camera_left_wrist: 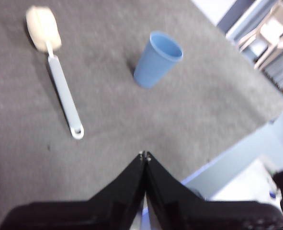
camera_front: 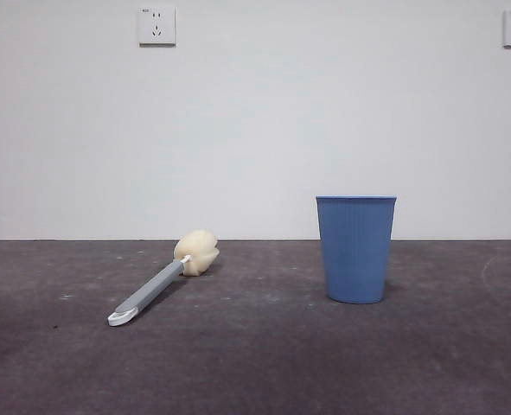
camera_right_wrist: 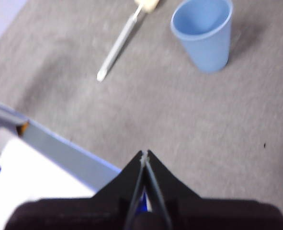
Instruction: Pick up the cup brush,pick up the cup,insert the brush into the cup,clean the cup,put the cup brush back,put the cup back to the fixed position on the table
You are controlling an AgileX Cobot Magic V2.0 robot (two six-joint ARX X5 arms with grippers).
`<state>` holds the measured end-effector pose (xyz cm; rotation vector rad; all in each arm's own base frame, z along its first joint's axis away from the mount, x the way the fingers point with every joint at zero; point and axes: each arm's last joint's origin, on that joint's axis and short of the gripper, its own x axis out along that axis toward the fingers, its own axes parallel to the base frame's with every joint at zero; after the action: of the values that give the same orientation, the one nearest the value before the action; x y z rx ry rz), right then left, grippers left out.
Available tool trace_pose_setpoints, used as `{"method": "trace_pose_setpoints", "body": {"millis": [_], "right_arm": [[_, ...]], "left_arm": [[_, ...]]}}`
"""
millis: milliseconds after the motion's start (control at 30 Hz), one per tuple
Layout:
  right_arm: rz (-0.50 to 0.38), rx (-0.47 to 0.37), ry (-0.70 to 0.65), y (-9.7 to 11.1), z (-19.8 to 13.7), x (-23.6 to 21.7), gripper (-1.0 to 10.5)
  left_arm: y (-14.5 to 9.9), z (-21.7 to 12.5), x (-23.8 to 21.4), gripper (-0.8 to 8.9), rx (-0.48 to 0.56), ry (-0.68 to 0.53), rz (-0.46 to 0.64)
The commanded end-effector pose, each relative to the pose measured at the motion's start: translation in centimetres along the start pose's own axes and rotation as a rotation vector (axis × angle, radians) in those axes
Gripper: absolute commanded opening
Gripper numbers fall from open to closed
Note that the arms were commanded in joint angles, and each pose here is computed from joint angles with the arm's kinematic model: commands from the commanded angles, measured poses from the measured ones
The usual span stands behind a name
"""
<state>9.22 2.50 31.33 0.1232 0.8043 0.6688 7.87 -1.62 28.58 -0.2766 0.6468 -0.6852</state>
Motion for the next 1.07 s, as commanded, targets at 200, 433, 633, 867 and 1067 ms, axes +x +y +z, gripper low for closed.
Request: {"method": "trace_pose_setpoints", "body": {"millis": [200,433,633,867,1067], "right_arm": [[0.006,-0.053,0.021,0.1,-0.2,-0.1,0.4],[0.006,-0.028,0.022,0.1,-0.1,0.0,6.4],[0.006,-0.026,0.022,0.1,-0.1,0.0,6.3],[0.006,-0.024,0.022,0.1,-0.1,0.0,6.3],[0.006,-0.014,0.022,0.1,-0.1,0.0,6.3]], "left_arm": [[-0.2,0.0,0.0,0.22,0.072,0.047,-0.017],[-0.2,0.1,0.1,5.94,0.020,0.045,-0.016],[-0.2,0.1,0.1,5.93,0.023,0.043,-0.016],[0.1,0.7,0.4,5.93,0.013,0.026,0.003],[0.9,2.3,1.4,5.93,0.000,-0.023,0.046]]}}
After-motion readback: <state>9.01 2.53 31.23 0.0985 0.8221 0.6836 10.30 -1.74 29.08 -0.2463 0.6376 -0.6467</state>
